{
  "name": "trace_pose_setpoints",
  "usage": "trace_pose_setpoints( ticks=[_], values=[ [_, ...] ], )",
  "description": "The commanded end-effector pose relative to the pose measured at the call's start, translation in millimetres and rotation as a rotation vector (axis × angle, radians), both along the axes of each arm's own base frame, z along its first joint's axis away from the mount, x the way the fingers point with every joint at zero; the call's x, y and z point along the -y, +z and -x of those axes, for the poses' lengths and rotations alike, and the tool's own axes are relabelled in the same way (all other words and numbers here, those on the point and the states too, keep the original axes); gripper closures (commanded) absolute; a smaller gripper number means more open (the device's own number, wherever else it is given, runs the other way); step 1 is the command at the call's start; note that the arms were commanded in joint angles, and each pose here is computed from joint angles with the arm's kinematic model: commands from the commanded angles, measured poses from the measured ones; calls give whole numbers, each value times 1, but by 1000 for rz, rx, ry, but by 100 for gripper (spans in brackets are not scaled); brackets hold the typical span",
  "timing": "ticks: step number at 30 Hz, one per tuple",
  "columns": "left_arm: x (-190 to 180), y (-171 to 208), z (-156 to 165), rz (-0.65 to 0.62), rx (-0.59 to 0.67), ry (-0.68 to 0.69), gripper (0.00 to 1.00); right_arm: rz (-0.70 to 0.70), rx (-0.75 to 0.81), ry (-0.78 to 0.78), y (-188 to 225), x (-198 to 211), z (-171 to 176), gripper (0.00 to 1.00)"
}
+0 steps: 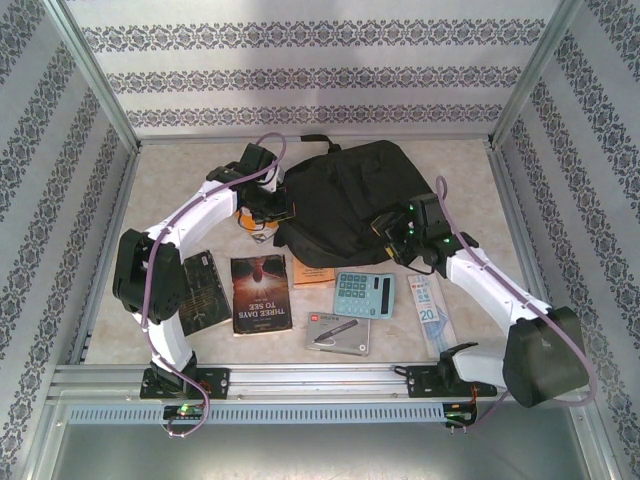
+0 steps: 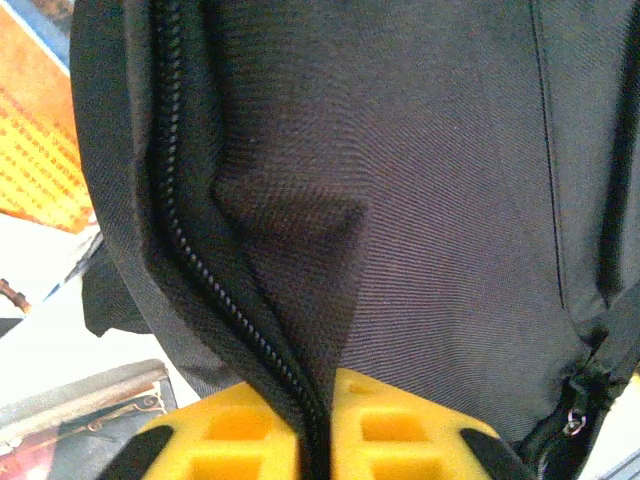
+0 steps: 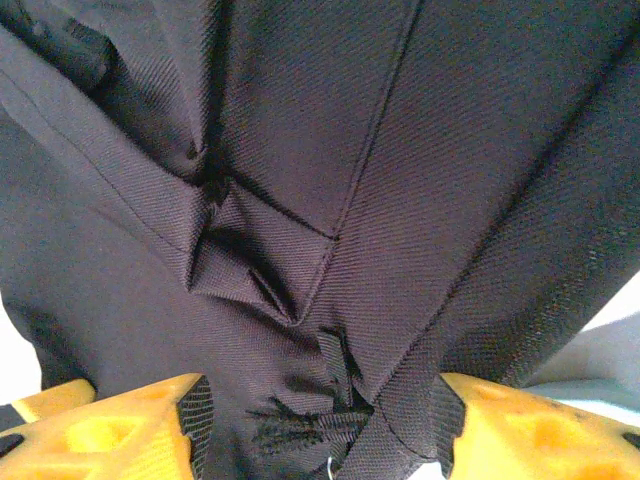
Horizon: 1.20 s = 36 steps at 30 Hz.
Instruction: Pack the student bag
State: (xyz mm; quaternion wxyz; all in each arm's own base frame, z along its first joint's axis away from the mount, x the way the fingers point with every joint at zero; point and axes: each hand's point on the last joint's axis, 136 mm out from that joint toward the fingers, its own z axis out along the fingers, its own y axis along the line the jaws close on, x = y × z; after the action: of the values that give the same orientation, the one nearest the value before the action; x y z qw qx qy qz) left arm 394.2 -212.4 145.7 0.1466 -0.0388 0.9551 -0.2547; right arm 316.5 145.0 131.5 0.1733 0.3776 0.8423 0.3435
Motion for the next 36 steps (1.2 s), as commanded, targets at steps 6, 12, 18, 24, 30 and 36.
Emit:
trace_pose_setpoints(
  ticks=[6,12,18,24,30,36],
  values=[
    [-10,34,15,-13,52,1,68,-14,-43,12,-7,-10,26,38],
    [-11,51,23,9,80,6,65,-51,-75,42,-17,-27,41,41],
    [-6,57,30,40,79,-2,65,-76,-64,30,-22,-33,36,47],
    [22,55,47,93,46,-59,65,-113,-49,61,-24,-50,17,54],
    [46,50,68,132,19,-97,65,-75,58,96,-19,-49,15,100],
    [70,41,84,145,-4,-162,65,-70,337,146,1,-47,8,100]
  ],
)
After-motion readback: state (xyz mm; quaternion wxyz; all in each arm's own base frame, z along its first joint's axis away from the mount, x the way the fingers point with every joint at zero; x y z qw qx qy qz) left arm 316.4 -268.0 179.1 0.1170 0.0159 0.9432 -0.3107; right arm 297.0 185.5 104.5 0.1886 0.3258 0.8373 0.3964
